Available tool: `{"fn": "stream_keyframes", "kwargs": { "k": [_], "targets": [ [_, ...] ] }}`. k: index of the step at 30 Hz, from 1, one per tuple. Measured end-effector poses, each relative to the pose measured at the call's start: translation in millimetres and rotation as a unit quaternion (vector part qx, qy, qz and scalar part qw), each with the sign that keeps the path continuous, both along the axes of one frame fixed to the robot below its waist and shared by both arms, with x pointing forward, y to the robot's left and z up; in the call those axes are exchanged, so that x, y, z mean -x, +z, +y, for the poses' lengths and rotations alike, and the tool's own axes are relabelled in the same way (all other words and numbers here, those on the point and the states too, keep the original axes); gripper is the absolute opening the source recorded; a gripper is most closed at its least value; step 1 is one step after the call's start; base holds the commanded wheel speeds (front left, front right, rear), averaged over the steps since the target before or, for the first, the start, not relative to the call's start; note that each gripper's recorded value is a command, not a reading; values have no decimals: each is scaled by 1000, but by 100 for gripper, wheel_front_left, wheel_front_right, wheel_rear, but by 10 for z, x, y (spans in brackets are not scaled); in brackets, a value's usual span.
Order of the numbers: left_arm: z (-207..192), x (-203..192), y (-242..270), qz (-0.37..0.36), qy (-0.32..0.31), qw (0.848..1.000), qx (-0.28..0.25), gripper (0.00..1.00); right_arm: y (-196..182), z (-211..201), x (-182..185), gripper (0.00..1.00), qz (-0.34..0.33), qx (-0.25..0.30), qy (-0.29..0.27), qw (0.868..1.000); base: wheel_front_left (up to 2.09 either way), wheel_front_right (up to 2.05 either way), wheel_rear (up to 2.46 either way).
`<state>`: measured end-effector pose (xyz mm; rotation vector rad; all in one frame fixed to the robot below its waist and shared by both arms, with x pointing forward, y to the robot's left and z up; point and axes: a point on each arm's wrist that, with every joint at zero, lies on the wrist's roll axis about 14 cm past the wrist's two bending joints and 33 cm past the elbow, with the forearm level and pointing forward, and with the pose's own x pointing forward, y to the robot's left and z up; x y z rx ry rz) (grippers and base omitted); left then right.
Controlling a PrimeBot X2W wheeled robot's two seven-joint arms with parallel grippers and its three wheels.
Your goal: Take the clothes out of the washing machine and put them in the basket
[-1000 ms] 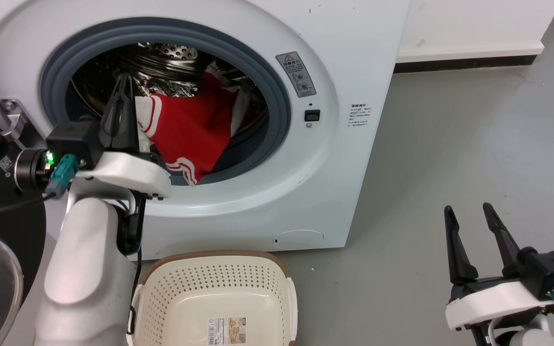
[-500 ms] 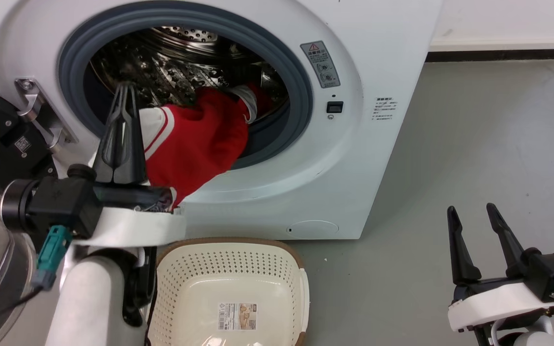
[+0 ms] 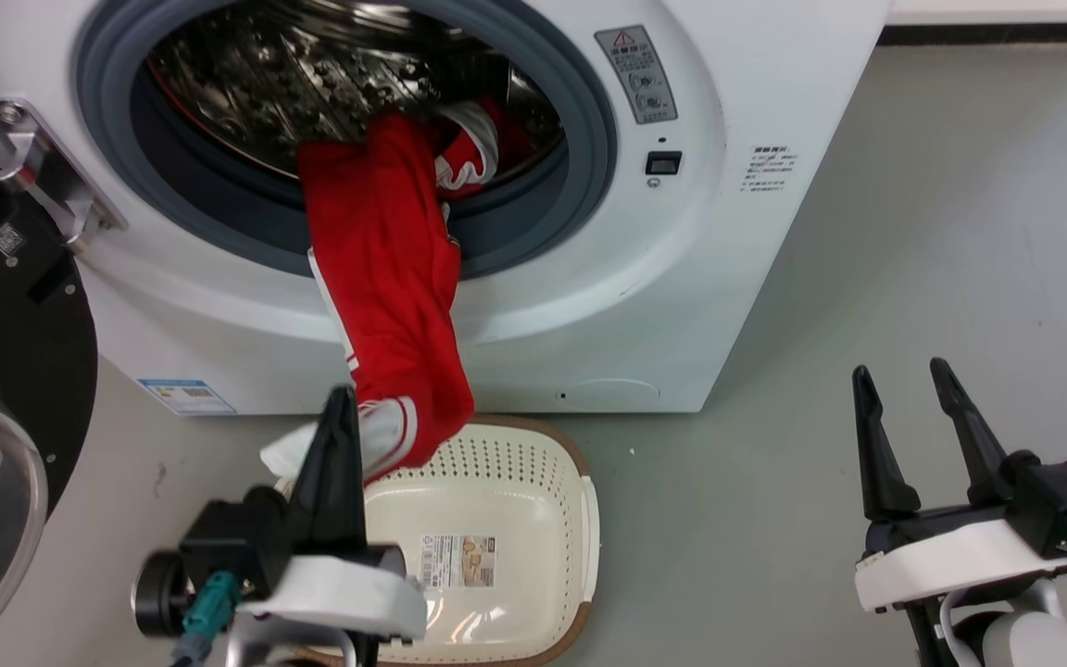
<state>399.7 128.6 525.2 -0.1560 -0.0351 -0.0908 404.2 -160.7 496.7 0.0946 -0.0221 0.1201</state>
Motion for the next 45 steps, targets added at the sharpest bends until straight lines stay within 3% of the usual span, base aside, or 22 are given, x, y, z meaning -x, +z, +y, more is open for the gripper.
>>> {"fn": "stream_keyframes", "kwargs": {
  "k": [7,21,45],
  "targets": [
    [12,93,-773,100,18,995,23,0,-109,-20,-166,100,9,4,-3,1000,0,0,0],
    [102,-298,-1967,230,38,972,14,0,-468,-59,-497,100,38,2,-7,999,0,0,0],
    [330,-881,-3281,362,63,930,-12,0,-1162,-408,-702,100,95,1,-51,994,0,0,0]
  ]
}}
